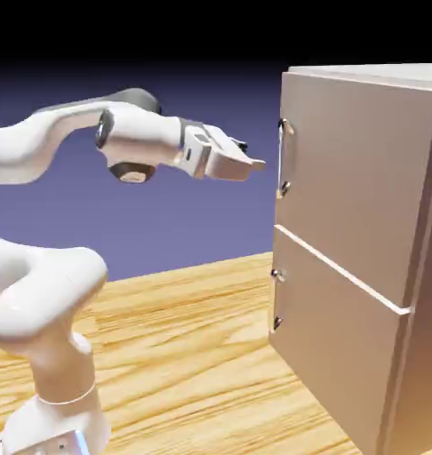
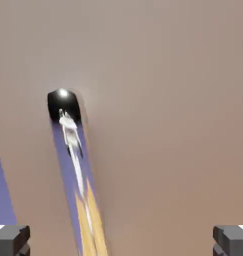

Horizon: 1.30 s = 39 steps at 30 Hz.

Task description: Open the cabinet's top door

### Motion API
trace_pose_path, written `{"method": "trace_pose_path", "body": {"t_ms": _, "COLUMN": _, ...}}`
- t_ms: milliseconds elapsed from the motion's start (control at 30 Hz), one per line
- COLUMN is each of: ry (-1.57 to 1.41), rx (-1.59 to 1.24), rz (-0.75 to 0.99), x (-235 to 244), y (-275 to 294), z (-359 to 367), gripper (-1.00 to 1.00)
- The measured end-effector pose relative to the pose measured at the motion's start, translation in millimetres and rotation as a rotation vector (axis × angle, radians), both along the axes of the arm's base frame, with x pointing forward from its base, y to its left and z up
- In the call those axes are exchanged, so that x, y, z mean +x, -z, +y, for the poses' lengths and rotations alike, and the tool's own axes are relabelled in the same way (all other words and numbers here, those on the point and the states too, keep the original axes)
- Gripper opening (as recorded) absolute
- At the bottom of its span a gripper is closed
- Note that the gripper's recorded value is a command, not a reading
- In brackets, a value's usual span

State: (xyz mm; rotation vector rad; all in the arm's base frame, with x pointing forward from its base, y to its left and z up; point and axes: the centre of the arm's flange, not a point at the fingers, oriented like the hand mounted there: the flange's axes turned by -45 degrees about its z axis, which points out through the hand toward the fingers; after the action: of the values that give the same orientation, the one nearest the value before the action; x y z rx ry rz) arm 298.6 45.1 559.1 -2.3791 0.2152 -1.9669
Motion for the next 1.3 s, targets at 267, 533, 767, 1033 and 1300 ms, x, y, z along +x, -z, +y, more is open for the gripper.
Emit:
{"method": "trace_pose_path", "body": {"t_ms": 267, "ry": -0.012, "rx": -0.081, "rz": -0.123, "x": 17, "y": 23, "z": 15, "gripper": 0.0}}
{"method": "trace_pose_path", "body": {"t_ms": 533, "ry": -0.017, "rx": -0.138, "rz": -0.186, "x": 52, "y": 39, "z": 18, "gripper": 0.0}}
{"method": "trace_pose_path", "body": {"t_ms": 767, "ry": -0.074, "rx": -0.131, "rz": -0.19, "x": 61, "y": 40, "z": 8, "gripper": -1.0}}
{"method": "trace_pose_path", "body": {"t_ms": 1033, "ry": -0.299, "rx": -0.109, "rz": -0.204, "x": -12, "y": 40, "z": -34, "gripper": -1.0}}
{"method": "trace_pose_path", "body": {"t_ms": 1300, "ry": -0.452, "rx": -0.094, "rz": -0.213, "x": -56, "y": 39, "z": -72, "gripper": -1.0}}
